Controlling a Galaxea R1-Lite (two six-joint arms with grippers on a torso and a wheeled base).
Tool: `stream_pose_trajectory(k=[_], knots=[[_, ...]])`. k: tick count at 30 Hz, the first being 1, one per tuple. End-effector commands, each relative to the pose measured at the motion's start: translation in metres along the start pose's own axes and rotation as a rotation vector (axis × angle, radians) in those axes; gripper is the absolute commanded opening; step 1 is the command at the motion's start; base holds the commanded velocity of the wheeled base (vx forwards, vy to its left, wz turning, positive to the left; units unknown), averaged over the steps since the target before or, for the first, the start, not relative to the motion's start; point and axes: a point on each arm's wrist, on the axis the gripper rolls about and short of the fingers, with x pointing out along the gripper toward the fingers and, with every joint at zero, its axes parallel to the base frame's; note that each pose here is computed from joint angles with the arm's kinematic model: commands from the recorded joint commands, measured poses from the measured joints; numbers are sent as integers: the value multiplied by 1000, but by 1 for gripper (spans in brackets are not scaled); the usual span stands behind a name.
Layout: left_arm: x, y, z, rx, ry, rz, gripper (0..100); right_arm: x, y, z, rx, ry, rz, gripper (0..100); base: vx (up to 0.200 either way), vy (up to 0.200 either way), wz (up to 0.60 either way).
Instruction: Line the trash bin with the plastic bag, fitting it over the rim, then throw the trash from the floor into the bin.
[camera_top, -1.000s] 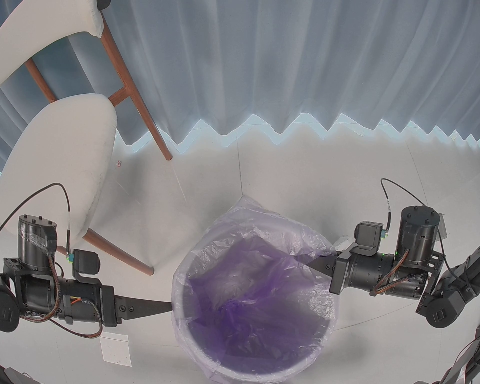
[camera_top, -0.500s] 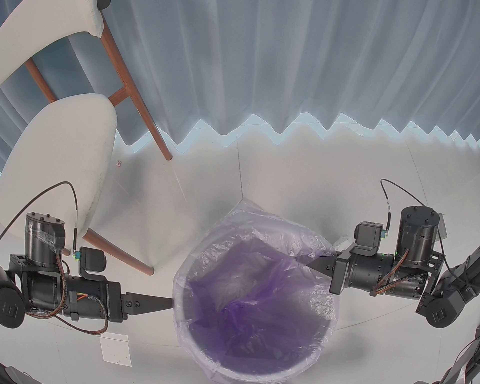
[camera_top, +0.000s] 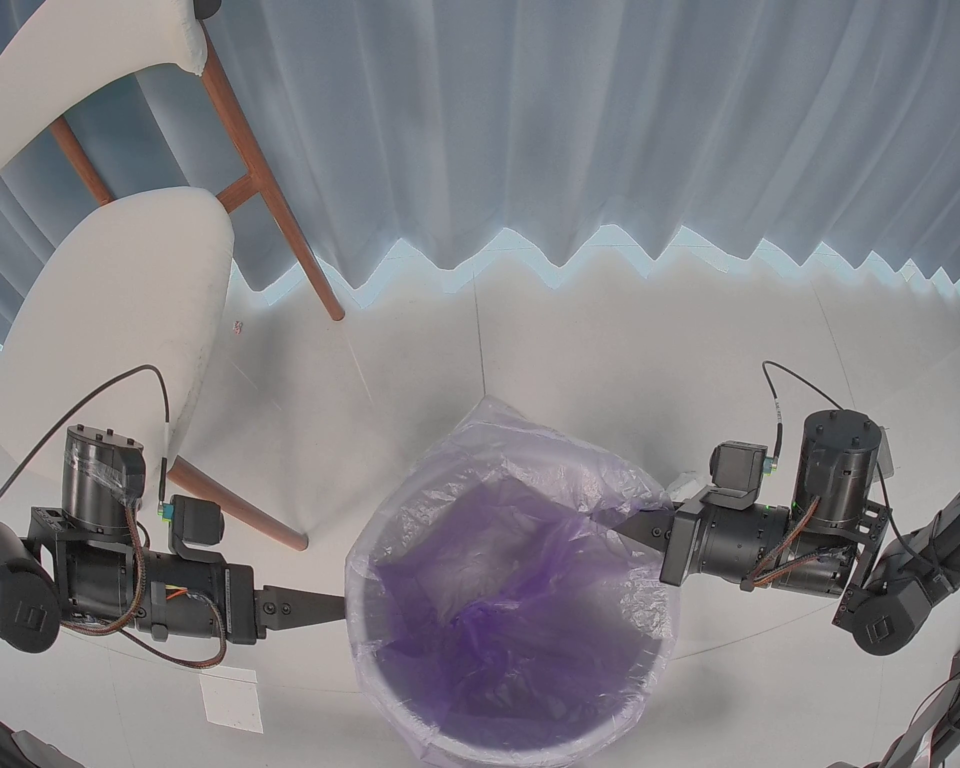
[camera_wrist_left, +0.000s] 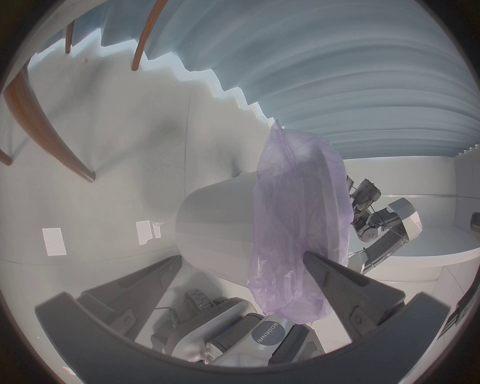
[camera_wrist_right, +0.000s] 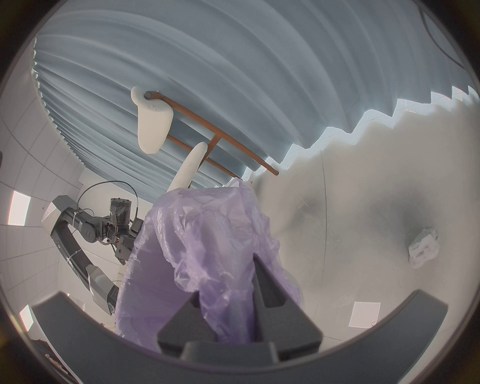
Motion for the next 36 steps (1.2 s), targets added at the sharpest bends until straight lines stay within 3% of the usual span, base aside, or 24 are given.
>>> stream_pose_trajectory(k=[1,20,28,34,36], knots=[[4,5,0,-14,9,26,100,0,2,3,5,-10,10,0,0,0,0],[18,36,8,-75,-38,186,100,-4,21,18,109,-48,109,0,0,0,0],[24,49,10,-96,-62,251,100,-4,20,18,119,-47,107,0,0,0,0],[21,46,11,-85,-76,246,100,-3,16,16,117,-46,84,0,0,0,0],[11,36,12,-58,-114,233,100,-3,9,17,121,-66,27,0,0,0,0]])
